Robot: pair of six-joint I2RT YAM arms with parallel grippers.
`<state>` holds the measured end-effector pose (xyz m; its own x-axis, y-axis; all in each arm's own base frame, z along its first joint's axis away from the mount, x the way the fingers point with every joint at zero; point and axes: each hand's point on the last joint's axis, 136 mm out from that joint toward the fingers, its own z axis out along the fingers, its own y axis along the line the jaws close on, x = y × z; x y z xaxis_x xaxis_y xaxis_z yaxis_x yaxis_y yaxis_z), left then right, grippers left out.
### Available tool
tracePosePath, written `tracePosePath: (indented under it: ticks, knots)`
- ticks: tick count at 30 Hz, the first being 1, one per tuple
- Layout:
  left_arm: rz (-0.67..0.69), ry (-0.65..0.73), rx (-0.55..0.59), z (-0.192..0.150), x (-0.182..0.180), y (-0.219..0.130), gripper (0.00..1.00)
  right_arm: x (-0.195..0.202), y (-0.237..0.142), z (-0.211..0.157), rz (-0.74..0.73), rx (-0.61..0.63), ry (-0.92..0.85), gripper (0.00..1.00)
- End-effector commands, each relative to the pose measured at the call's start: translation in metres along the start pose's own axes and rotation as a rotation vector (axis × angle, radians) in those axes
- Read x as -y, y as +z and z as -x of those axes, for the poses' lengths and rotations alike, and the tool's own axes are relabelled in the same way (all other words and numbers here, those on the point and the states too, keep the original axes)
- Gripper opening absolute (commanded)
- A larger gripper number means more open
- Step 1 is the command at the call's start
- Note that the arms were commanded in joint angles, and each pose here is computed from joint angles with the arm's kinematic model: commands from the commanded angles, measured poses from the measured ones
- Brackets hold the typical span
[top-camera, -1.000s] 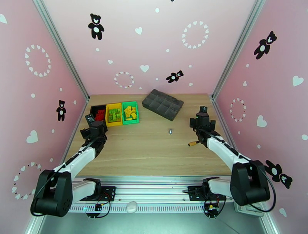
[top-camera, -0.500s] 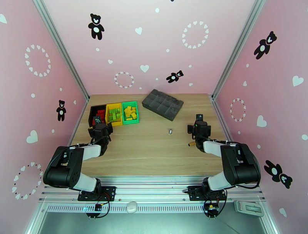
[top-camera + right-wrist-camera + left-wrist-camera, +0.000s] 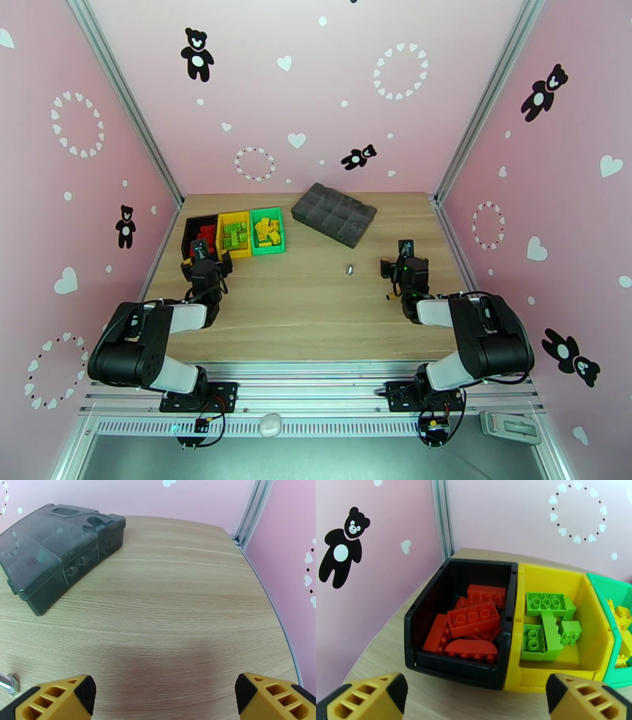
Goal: Sort the legos into containers by color
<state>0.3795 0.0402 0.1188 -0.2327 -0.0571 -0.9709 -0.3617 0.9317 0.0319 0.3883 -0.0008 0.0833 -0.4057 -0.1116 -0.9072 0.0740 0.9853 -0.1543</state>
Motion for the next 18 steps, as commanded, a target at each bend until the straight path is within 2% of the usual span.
tracePosePath:
  ticks: [1,3,4,5,7,9,18]
  knots:
    - [-0.038,-0.009,0.056,0.01,0.005,-0.007,0.98,-0.002,0.001,0.007,0.01,0.028,-0.005,0.99]
    - [-0.069,-0.02,0.041,0.0,0.008,-0.001,0.98,-0.002,0.002,0.007,0.014,0.023,-0.002,0.99]
    - [-0.059,-0.019,0.076,0.006,0.006,0.006,0.98,-0.002,0.004,0.007,0.022,0.016,0.006,0.99]
    - [-0.066,-0.014,-0.009,-0.003,0.008,0.007,0.98,-0.001,0.006,0.006,0.038,0.008,0.016,0.99]
    - [-0.065,-0.03,0.031,0.001,0.005,0.01,0.99,0.0,0.005,0.007,0.038,0.011,0.019,0.99]
    - [-0.069,-0.034,-0.007,-0.002,0.005,0.01,0.98,0.0,0.005,0.007,0.039,0.011,0.019,0.99]
    - [-0.067,-0.033,0.0,-0.002,0.004,0.01,0.98,0.0,0.004,0.007,0.04,0.016,0.018,0.99]
